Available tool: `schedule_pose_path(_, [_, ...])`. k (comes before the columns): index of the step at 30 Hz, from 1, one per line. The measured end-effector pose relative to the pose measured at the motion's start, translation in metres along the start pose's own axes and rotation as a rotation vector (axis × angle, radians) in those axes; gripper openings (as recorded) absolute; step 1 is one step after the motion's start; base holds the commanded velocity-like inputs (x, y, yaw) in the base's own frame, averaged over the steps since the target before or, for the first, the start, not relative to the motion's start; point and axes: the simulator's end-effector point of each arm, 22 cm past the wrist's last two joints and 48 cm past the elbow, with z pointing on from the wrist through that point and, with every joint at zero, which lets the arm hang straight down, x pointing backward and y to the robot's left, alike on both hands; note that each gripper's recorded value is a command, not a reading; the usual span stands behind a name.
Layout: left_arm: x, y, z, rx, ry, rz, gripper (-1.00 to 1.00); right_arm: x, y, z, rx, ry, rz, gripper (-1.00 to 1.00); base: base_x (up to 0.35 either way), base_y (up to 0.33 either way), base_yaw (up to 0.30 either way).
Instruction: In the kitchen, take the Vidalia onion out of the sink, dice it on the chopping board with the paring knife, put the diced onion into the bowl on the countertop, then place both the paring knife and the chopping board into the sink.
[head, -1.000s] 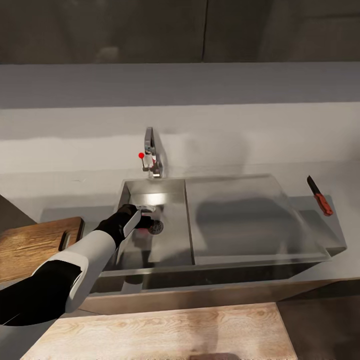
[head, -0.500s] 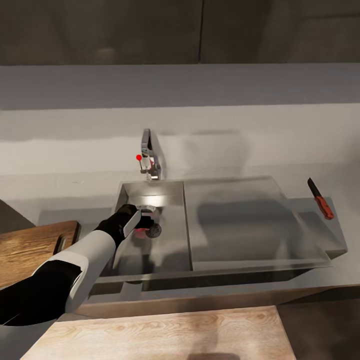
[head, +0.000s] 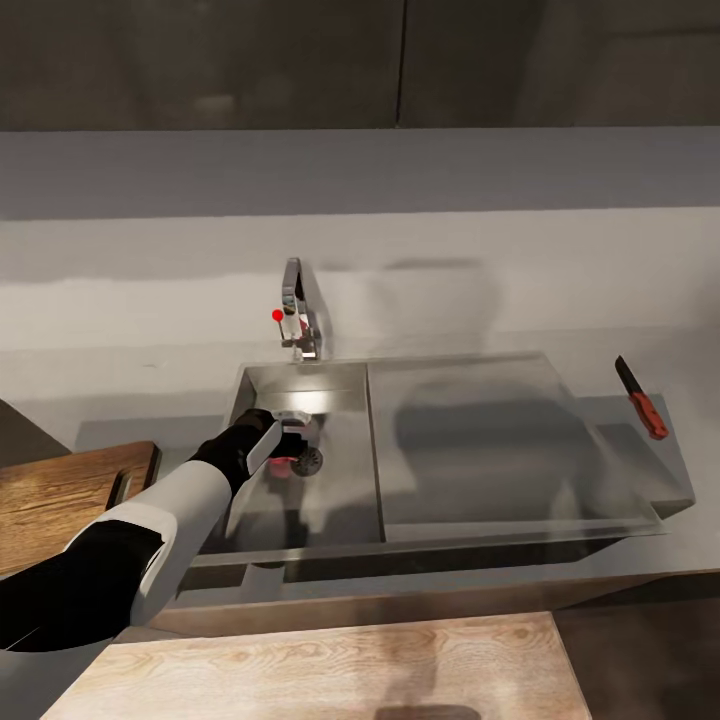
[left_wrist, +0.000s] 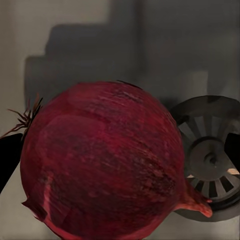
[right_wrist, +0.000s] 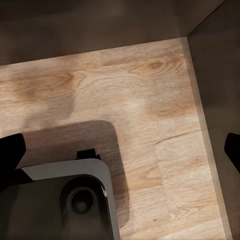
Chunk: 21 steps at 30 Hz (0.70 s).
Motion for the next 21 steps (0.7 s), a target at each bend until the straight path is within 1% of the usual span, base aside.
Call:
schedule_pose_path(10, [0.0005, 0.0008, 0.0003, -0.001, 0.001, 0.000, 1.00, -0.0001, -0.0006, 0.0001, 0.002, 0.000, 0.001, 1.00, 0.000, 0.000, 0.000])
schedule_pose_path(11, [0.0002, 0.0006, 0.0002, -0.001, 0.000, 0.000, -1.00, -0.0001, -0.0007, 0.0001, 0.003, 0.000, 0.001, 1.00, 0.000, 0.000, 0.000])
schedule_pose_path(21, [0.0000, 0.0013, 0.0002, -0.003, -0.001, 0.000, -1.00, -0.0002, -0.0007, 0.0001, 0.003, 0.000, 0.001, 1.00, 0.000, 0.000, 0.000])
